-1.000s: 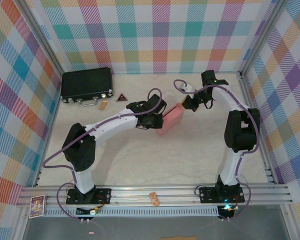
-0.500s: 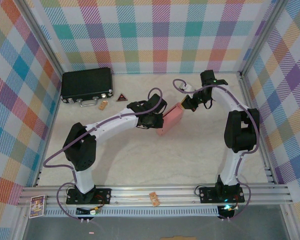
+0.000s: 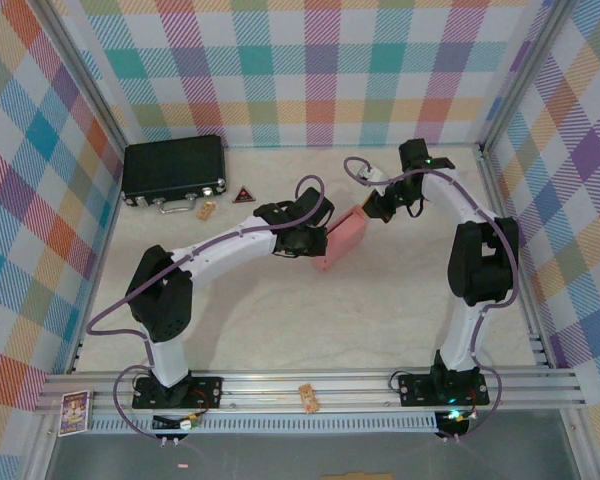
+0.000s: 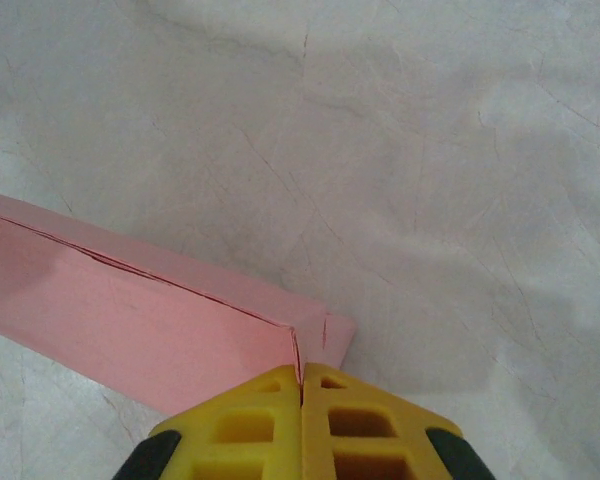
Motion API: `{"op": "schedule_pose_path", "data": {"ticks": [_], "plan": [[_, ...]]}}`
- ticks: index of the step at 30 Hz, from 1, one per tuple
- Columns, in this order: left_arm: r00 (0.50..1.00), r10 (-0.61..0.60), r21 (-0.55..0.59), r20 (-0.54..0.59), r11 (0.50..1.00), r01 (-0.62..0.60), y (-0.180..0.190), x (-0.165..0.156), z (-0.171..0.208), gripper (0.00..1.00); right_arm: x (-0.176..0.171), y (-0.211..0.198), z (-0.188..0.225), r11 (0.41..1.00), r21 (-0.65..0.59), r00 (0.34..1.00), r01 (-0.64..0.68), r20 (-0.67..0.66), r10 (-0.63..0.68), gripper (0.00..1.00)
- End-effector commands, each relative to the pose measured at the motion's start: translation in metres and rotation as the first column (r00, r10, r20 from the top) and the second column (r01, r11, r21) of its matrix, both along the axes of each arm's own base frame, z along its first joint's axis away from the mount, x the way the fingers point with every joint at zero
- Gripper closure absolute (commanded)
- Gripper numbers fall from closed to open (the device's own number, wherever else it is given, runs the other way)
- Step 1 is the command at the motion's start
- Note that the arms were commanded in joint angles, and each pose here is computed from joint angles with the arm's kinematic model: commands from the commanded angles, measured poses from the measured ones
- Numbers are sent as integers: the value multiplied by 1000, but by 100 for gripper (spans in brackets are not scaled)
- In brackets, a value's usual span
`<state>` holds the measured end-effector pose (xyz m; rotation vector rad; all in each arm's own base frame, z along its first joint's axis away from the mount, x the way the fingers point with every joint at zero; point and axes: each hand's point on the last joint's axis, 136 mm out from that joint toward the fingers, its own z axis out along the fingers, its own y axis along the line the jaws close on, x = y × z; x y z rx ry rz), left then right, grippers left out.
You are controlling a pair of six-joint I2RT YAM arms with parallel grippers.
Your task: Fold the paper box
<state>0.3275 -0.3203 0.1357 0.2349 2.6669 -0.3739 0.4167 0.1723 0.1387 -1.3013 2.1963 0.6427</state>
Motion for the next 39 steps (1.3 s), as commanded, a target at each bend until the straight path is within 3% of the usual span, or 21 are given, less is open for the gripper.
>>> {"op": "schedule_pose_path", "data": {"ticks": [1, 39], "plan": [[1000, -4, -24, 8, 1000, 5, -12, 2, 5, 88, -13, 7, 13, 1000, 11, 999, -9, -36, 9, 98], [998, 59, -43, 18, 997, -58, -14, 11, 3, 89, -22, 15, -9, 993, -47, 980, 111, -163, -118, 100]]}}
